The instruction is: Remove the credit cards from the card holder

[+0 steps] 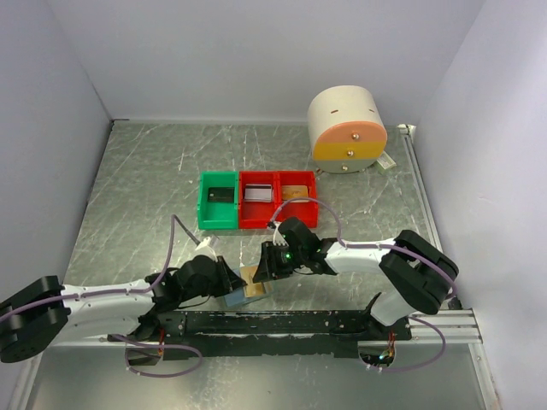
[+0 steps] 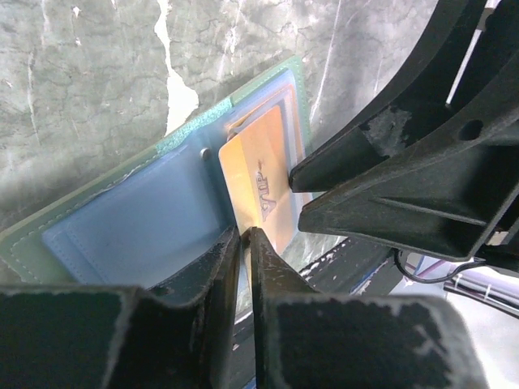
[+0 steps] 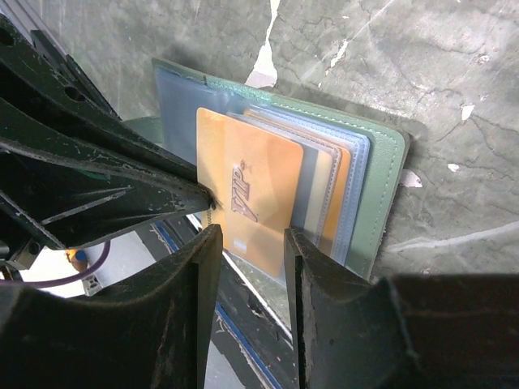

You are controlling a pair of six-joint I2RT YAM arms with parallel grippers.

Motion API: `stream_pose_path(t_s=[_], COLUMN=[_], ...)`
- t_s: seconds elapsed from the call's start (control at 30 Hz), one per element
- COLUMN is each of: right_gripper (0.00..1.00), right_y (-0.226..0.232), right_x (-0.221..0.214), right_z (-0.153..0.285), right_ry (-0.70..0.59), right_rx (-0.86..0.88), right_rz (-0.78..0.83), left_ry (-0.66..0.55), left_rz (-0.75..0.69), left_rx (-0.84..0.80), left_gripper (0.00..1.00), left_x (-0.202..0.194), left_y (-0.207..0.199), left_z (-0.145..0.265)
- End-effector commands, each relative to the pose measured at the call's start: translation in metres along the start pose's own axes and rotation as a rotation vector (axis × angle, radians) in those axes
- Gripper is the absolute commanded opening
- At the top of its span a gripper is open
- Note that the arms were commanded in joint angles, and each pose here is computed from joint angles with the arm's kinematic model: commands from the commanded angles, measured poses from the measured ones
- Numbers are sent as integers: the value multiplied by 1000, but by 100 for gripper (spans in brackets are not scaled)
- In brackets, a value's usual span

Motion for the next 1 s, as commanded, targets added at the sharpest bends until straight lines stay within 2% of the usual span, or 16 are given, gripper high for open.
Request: stream_pose_path(t_s=[0.0, 0.13, 0.33, 0.53, 0.97], right_gripper=[38, 38, 38, 37, 37], right_y=[-14, -15, -19, -22, -1], right_x=[-10, -11, -12, -11, 4], right_z=[-3, -3, -2, -2, 0], right_ry=[21, 24, 21, 16, 6], right_rx=[-71, -73, -105, -135, -43], right_rz=[-17, -18, -22, -24, 34], left_ry=[-8, -3, -2, -23, -30], left_rz=[3, 8, 6, 10, 10], left_rx=[-55, -68, -33, 57, 57], left_gripper=[22, 22, 7, 7, 7], left_x=[2, 0, 1, 3, 3], left_y=[-9, -9, -9, 4, 8], left_z=[-3, -7, -8, 0, 9])
Point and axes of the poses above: each gripper's point midway between its finger pads, its own z axis back along the fingers, its own y axis along the line the jaws close on, x = y × z, the point moved 8 cm from there along z, back along the fingers, and after that the axes turned 3 degrees about z, right-handed, at the moved point
